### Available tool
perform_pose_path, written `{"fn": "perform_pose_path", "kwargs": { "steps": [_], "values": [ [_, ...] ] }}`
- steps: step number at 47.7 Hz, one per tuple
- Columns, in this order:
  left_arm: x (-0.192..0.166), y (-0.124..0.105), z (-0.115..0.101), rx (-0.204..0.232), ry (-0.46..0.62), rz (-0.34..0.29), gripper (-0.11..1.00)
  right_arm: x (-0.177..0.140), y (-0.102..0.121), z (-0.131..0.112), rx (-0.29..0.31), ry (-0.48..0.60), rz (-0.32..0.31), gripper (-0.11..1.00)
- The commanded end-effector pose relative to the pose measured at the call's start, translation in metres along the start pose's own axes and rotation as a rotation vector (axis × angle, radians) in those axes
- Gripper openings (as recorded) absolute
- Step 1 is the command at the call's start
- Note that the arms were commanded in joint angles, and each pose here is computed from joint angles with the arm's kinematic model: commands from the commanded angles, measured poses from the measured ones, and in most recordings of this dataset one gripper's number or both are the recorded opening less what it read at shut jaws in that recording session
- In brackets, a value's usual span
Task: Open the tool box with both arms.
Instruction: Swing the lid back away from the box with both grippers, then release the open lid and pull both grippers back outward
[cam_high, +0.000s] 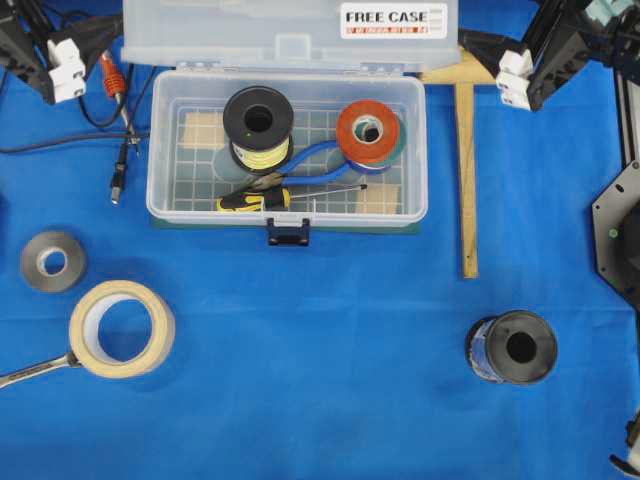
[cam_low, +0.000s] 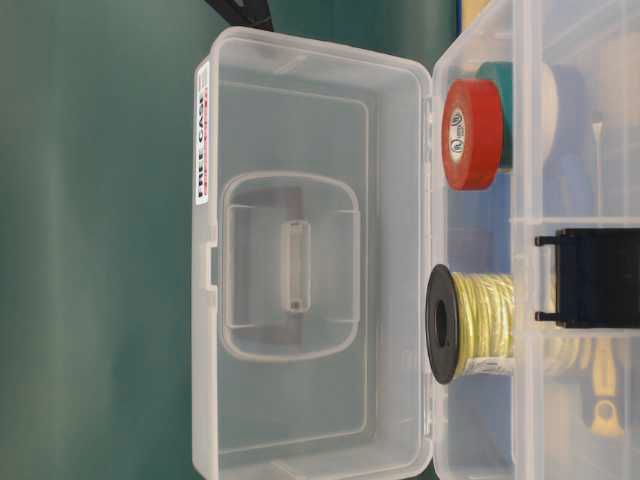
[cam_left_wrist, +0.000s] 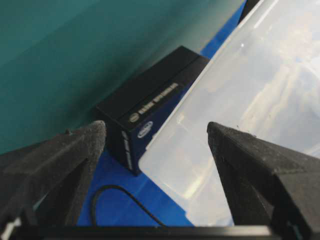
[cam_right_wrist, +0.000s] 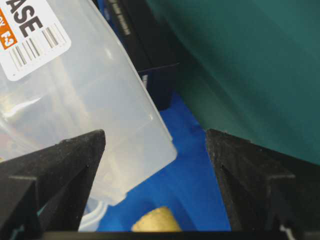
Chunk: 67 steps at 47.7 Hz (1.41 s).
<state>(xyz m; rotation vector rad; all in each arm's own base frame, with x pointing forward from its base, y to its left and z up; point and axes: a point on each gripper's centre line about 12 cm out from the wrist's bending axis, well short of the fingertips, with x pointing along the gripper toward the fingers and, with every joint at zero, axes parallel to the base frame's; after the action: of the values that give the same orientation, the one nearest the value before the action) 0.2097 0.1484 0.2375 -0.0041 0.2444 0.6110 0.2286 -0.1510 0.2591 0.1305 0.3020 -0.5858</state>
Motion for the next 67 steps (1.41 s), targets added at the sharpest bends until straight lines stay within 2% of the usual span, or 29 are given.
{"fn": "perform_pose_path", "kwargs": {
  "steps": [1, 14, 27, 45, 57, 67],
  "values": [
    [0.008, 0.001, 0.009, 0.01, -0.018, 0.002, 0.82, 0.002, -0.003, 0.015, 0.008, -0.045, -0.009, 0.83],
    [0.016, 0.011, 0.013, 0.039, -0.019, 0.039, 0.83, 0.013, -0.013, 0.014, 0.017, -0.029, -0.045, 0.83],
    [0.028, 0.027, 0.013, 0.03, 0.001, 0.09, 0.82, 0.025, -0.027, 0.015, 0.032, -0.01, -0.088, 0.83],
    [0.05, 0.042, 0.014, 0.021, 0.034, 0.127, 0.82, 0.029, -0.048, 0.016, 0.05, -0.003, -0.149, 0.83],
    [0.049, 0.044, 0.011, 0.018, 0.047, 0.131, 0.82, 0.031, -0.05, 0.016, 0.053, 0.006, -0.157, 0.83],
    [0.037, 0.054, 0.005, 0.006, 0.073, 0.169, 0.82, 0.023, -0.06, 0.01, 0.068, 0.04, -0.189, 0.83]
  ]
}}
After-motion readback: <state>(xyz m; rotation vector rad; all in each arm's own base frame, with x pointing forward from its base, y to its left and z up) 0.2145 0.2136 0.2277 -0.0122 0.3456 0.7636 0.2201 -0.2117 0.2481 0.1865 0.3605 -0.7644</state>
